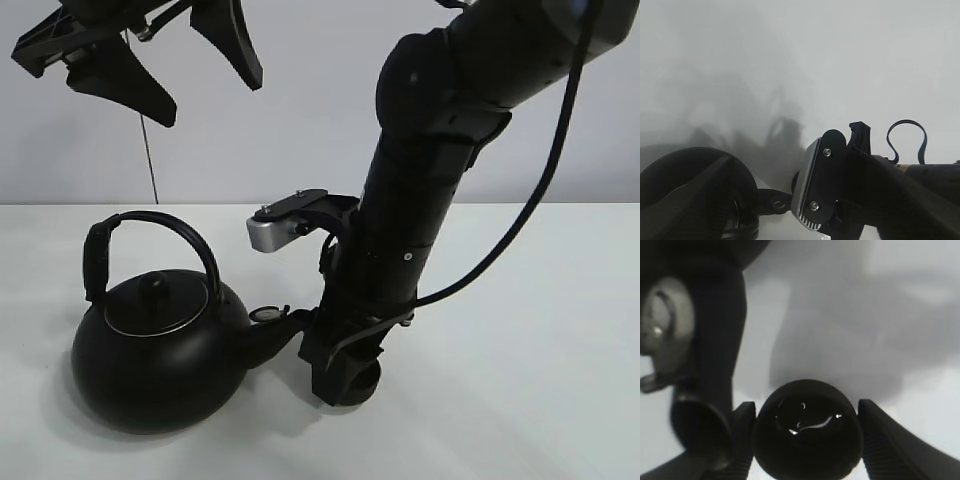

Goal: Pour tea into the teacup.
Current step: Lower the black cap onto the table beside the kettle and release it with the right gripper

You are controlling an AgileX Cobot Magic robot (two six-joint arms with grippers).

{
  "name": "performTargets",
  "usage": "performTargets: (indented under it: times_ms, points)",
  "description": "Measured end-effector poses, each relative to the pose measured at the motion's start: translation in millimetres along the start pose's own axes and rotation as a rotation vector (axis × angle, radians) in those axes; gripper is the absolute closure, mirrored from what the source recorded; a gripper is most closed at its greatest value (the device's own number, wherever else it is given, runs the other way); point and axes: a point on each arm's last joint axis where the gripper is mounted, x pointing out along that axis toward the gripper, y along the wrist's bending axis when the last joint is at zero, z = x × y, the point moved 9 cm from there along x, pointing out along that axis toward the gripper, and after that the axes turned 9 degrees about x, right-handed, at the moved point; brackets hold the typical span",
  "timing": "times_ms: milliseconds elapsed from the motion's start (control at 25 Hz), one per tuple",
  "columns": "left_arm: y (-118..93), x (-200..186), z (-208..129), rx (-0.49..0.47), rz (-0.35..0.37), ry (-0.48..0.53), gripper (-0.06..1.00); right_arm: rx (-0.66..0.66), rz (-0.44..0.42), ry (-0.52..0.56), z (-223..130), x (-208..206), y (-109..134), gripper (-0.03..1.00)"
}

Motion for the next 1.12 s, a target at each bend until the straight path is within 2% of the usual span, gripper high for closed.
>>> performTargets:
  times_ms: [760,1120]
  points:
    - [0.0,0.0,0.0,0.0,0.0,0.0,0.42,0.034,0.02,-0.019,4.1,1.8,3.0,0.57]
    - [0.0,0.0,0.0,0.0,0.0,0.0,0.42,0.059,0.03,-0.01,2.6,1.8,5.0,0.54]
